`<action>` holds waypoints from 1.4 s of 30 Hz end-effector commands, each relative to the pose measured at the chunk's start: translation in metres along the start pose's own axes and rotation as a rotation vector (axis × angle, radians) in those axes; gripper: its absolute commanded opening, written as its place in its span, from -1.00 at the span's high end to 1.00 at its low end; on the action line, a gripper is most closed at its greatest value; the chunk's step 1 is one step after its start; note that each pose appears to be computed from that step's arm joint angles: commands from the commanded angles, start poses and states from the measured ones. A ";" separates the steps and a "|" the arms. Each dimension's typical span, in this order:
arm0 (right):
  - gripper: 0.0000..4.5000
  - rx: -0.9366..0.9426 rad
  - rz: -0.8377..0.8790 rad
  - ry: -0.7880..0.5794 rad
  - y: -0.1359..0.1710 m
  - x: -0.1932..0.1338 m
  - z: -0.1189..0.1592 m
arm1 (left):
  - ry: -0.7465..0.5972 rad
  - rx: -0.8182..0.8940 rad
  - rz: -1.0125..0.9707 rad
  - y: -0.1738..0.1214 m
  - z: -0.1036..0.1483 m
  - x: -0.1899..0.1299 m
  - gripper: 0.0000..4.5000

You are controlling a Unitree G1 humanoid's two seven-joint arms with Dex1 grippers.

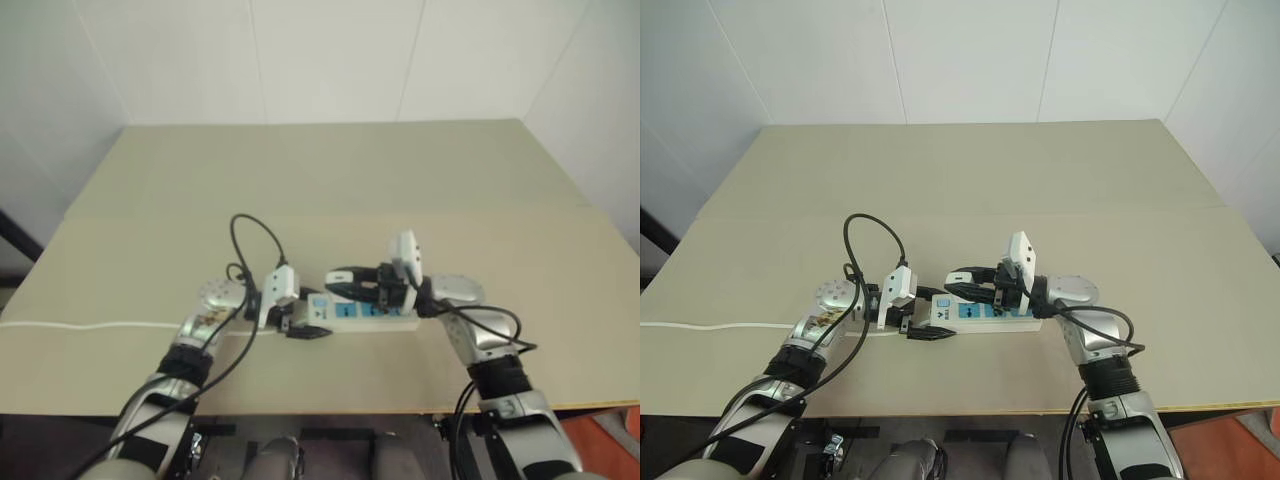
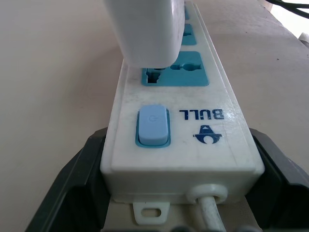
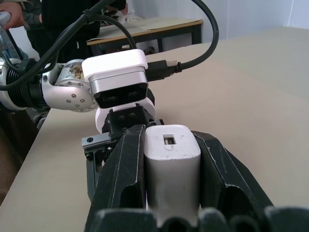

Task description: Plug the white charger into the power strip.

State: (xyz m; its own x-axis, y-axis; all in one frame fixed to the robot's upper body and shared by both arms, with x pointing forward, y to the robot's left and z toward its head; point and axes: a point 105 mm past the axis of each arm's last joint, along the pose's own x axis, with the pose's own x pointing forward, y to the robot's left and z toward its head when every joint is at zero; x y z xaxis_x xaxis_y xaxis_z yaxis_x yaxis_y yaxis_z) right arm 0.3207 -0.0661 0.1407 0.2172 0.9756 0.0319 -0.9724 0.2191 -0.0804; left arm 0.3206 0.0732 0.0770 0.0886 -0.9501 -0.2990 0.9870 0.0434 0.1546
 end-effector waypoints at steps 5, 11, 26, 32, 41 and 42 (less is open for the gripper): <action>0.48 -0.040 -0.005 -0.022 -0.003 0.003 0.007 | 0.034 -0.023 -0.041 -0.009 -0.010 0.001 -0.47; 0.48 -0.039 -0.011 -0.027 -0.004 0.005 0.006 | 0.038 -0.022 -0.043 -0.009 -0.010 0.000 -0.47; 0.48 -0.010 -0.009 0.068 -0.005 -0.017 -0.017 | 0.049 -0.024 -0.037 -0.008 -0.012 -0.005 -0.47; 0.48 0.003 -0.025 0.127 -0.011 -0.033 -0.028 | 0.057 -0.027 -0.031 -0.007 -0.013 -0.009 -0.47; 0.48 -0.006 -0.029 0.200 -0.016 -0.047 -0.037 | 0.060 -0.028 -0.021 -0.007 -0.013 -0.010 -0.47; 0.48 -0.010 -0.026 0.200 -0.016 -0.046 -0.037 | 0.060 -0.027 -0.020 -0.007 -0.013 -0.010 -0.47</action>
State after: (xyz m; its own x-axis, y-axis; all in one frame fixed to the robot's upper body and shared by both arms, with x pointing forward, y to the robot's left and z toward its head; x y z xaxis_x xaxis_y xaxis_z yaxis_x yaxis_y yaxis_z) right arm 0.3225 -0.0853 0.1252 0.1667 0.9843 -0.0573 -0.9792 0.1585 -0.1267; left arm 0.3180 0.0727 0.0762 0.0765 -0.9492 -0.3051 0.9880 0.0309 0.1516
